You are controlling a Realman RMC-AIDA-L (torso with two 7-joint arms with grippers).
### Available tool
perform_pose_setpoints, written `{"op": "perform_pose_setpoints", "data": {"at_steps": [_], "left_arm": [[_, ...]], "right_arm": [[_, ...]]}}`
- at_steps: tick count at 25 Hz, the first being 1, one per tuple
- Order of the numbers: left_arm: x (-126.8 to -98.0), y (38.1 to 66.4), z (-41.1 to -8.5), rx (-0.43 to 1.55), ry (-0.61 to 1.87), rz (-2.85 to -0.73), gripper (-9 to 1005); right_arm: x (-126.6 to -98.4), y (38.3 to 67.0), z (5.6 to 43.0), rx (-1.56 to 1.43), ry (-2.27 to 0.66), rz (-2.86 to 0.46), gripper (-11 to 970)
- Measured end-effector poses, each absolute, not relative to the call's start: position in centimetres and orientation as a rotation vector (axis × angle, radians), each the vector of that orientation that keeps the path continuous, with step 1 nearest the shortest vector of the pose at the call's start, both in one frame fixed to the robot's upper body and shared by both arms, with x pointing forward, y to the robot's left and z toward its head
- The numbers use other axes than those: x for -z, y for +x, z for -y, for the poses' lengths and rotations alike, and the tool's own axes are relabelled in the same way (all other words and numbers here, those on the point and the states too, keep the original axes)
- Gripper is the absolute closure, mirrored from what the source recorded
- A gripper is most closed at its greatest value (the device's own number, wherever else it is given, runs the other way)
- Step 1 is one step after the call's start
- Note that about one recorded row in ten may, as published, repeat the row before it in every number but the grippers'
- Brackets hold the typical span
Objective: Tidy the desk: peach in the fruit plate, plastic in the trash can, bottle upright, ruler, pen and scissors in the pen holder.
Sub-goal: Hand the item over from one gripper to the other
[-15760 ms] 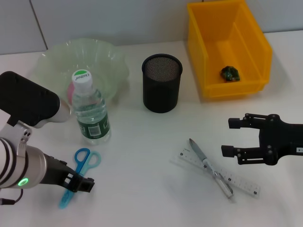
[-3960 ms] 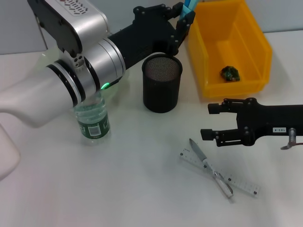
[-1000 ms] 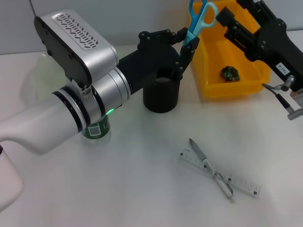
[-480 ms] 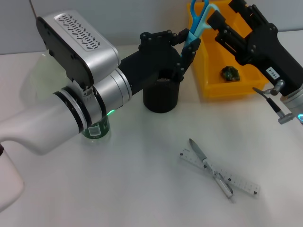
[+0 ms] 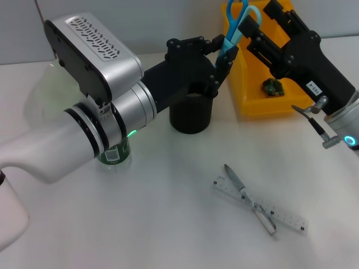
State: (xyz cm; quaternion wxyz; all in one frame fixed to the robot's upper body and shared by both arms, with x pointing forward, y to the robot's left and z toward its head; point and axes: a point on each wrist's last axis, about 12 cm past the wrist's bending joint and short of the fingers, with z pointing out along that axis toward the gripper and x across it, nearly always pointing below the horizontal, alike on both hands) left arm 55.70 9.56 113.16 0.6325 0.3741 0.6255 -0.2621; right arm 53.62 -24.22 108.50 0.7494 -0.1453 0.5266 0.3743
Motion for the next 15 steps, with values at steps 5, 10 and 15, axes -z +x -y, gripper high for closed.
{"op": "perform_pose_setpoints", "data": {"at_steps": [5,10,15], "left_arm": [[-113.12,55.61,-9.47,0.603,0.86,-1.43,763],[-113.11,55.59,-9.45,0.603,0.861,-1.43,763],[-113.08,55.54,-9.4,0.605,0.863,-1.43,763]], "right_arm": [[-108.4,53.85,23.8,-0.828,-0.317,-1.167,207],[-108.26,53.88,23.39,-0.841,-0.325,-1.179,378],[-108.14,53.85,23.27,-0.845,-0.32,-1.186,444]]}}
